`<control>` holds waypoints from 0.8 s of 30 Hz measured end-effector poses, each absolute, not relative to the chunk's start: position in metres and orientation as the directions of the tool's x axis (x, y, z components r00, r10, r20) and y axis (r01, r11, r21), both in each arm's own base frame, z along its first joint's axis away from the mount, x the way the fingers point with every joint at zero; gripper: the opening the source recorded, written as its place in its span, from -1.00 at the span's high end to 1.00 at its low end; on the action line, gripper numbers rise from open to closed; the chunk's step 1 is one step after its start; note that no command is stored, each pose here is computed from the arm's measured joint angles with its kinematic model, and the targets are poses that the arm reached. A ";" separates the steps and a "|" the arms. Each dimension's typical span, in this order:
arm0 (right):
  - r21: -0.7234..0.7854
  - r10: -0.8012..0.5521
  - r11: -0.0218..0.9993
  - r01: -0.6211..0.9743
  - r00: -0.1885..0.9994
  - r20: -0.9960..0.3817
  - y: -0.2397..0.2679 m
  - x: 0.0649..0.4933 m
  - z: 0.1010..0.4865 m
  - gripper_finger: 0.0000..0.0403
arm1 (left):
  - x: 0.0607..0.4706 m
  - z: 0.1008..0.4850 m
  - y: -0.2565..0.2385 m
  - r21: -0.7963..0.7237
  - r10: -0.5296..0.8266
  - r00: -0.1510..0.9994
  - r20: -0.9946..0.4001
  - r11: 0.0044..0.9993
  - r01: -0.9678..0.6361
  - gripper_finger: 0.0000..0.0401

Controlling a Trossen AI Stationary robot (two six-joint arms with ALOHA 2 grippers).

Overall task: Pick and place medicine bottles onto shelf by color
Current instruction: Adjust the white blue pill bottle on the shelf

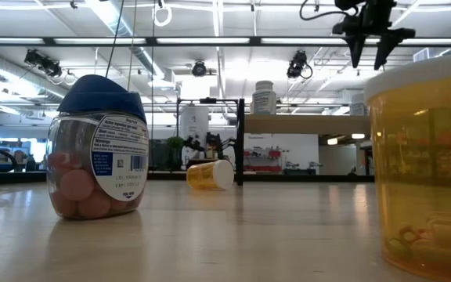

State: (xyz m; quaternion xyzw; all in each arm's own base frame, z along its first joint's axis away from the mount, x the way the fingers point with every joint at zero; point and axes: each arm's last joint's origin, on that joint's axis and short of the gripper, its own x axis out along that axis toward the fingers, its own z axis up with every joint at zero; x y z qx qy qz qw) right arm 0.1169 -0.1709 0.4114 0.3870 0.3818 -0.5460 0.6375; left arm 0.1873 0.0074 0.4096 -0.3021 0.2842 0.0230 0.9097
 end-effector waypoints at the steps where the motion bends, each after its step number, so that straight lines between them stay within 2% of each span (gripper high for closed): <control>1: 0.077 -0.401 0.098 0.992 0.110 -0.909 -0.173 0.117 0.410 -0.37 | 0.187 0.410 0.007 -0.536 -0.130 0.837 -0.531 0.816 -0.214 0.17; 6: 0.038 -0.358 0.105 0.994 0.073 -0.931 -0.190 0.124 0.398 -0.37 | 0.187 0.410 0.007 -0.537 -0.130 0.838 -0.531 0.816 -0.214 0.17; 14: -0.025 -0.293 0.168 0.985 0.026 -0.956 -0.214 0.129 0.380 -0.37 | 0.187 0.410 0.007 -0.536 -0.130 0.838 -0.531 0.816 -0.213 0.17; 18: -0.042 -0.282 0.213 0.976 0.020 -0.959 -0.221 0.130 0.376 -0.37 | 0.187 0.410 0.007 -0.535 -0.130 0.838 -0.531 0.817 -0.213 0.17; 24: -0.040 -0.295 0.211 0.977 0.024 -0.955 -0.225 0.131 0.375 -0.37 | 0.187 0.410 0.007 -0.537 -0.129 0.838 -0.530 0.816 -0.214 0.17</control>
